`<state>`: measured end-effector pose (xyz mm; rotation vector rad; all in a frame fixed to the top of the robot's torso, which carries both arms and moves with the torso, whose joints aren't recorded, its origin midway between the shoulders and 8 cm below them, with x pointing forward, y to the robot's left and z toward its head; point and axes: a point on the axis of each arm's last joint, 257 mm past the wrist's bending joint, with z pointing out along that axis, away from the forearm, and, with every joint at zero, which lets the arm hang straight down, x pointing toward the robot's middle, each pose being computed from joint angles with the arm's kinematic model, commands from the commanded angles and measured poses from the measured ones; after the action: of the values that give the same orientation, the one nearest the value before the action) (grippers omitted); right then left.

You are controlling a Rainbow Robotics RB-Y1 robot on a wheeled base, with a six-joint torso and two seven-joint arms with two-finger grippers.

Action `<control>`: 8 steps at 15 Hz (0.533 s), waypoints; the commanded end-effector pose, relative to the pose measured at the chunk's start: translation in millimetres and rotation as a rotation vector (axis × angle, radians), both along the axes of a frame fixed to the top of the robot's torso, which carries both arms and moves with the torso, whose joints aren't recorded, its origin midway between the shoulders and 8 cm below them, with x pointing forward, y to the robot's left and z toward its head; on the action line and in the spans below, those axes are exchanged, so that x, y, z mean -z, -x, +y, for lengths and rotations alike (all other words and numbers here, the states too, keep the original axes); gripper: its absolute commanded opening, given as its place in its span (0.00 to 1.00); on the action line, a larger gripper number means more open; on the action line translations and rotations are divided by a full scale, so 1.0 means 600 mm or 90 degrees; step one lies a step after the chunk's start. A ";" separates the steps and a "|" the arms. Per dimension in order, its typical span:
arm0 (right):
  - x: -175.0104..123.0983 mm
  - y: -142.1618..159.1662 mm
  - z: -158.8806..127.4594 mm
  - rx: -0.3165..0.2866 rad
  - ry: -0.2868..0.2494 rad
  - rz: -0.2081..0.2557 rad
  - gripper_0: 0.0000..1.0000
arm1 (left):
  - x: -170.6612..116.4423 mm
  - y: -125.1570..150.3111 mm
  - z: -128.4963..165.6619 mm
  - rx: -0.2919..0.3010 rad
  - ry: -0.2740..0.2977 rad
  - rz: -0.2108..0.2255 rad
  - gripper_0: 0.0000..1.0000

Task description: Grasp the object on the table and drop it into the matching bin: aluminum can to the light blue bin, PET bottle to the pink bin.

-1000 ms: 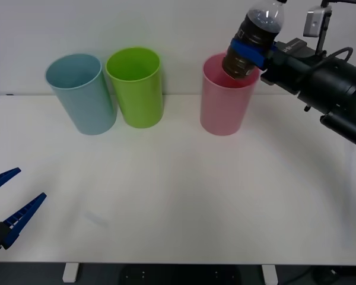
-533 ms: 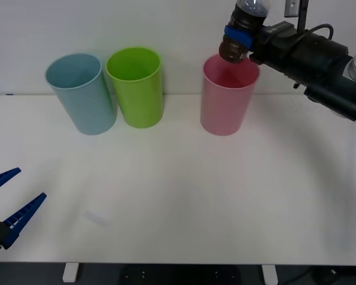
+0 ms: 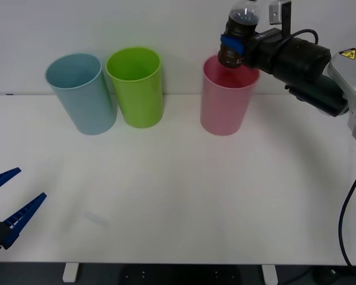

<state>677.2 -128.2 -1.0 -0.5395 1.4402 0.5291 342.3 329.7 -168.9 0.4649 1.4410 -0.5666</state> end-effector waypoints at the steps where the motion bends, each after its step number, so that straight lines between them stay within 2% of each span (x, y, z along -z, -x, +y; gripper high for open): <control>1: 0.001 -0.001 0.001 0.002 0.002 -0.002 0.69 | 0.000 0.000 0.000 0.000 0.000 0.000 1.00; 2: -0.001 -0.001 0.002 0.002 0.003 -0.004 1.00 | 0.000 0.000 0.000 0.000 0.000 0.000 1.00; 8: 0.001 0.000 0.002 -0.001 0.001 -0.003 1.00 | 0.000 0.000 0.000 0.000 0.000 0.000 1.00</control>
<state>677.2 -127.3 -1.1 -0.5404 1.4357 0.5272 342.3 329.7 -168.9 0.4649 1.4410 -0.5666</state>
